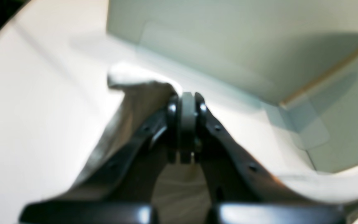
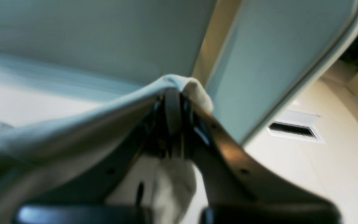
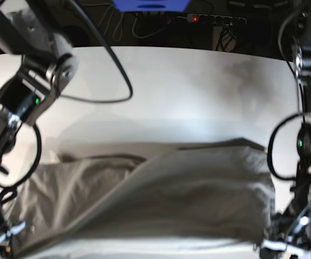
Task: Layout the t-shirt on the table in an organized manner, then fold the t-shirt properly
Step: 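Lower the shirt flat onto the table with both grippers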
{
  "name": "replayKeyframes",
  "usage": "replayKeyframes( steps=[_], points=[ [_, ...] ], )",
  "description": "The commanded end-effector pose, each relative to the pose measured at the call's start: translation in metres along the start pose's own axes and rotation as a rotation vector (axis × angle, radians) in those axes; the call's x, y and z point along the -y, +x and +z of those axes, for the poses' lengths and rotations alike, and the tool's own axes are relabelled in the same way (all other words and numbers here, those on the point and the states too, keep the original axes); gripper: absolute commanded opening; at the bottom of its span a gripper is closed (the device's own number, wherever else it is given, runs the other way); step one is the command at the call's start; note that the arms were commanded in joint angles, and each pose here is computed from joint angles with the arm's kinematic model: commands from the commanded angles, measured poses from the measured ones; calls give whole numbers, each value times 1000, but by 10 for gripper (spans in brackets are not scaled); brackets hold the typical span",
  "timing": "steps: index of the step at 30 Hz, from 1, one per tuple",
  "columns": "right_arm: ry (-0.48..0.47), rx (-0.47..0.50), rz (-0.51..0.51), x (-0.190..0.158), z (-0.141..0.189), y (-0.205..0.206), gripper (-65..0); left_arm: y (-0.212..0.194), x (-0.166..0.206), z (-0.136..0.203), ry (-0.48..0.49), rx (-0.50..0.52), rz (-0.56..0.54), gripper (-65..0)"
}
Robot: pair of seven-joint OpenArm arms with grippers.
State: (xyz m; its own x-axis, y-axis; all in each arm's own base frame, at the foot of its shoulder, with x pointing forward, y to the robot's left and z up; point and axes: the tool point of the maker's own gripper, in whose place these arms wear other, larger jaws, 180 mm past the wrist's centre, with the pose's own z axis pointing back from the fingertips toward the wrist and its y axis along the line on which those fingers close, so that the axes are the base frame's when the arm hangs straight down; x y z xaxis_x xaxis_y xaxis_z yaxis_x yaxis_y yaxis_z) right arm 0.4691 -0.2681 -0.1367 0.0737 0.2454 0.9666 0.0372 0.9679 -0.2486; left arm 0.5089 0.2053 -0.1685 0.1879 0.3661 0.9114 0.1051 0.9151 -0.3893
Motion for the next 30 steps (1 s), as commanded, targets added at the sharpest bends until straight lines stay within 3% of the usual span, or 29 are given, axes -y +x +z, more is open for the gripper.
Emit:
replayKeyframes(
  steps=[1, 9, 12, 16, 19, 23, 27, 30],
  points=[
    [-20, 99, 2, 11, -9, 40, -650, 42, 13, -8, -25, 91, -24, -650],
    [-50, 227, 74, 53, -40, 147, -650, 146, 78, -61, -102, 203, 23, -650],
    [-67, 290, 145, 63, -35, 189, -650, 182, 109, -65, -149, 251, 39, -650],
    [-86, 349, 167, 70, -27, 225, -650, 210, 133, -60, -191, 298, 39, -650],
    [-98, 359, 174, 72, -23, 228, -650, 217, 140, -55, -209, 321, 33, -650],
    [-102, 321, 204, 64, -16, 197, -650, 189, 118, -52, -183, 292, 24, -650],
    [-81, 265, 234, 38, -4, 149, -650, 138, 96, -42, -163, 238, -2, -650],
    [-72, 217, 192, 23, 16, 101, -650, 95, 75, -28, -141, 192, -10, -650]
  ],
)
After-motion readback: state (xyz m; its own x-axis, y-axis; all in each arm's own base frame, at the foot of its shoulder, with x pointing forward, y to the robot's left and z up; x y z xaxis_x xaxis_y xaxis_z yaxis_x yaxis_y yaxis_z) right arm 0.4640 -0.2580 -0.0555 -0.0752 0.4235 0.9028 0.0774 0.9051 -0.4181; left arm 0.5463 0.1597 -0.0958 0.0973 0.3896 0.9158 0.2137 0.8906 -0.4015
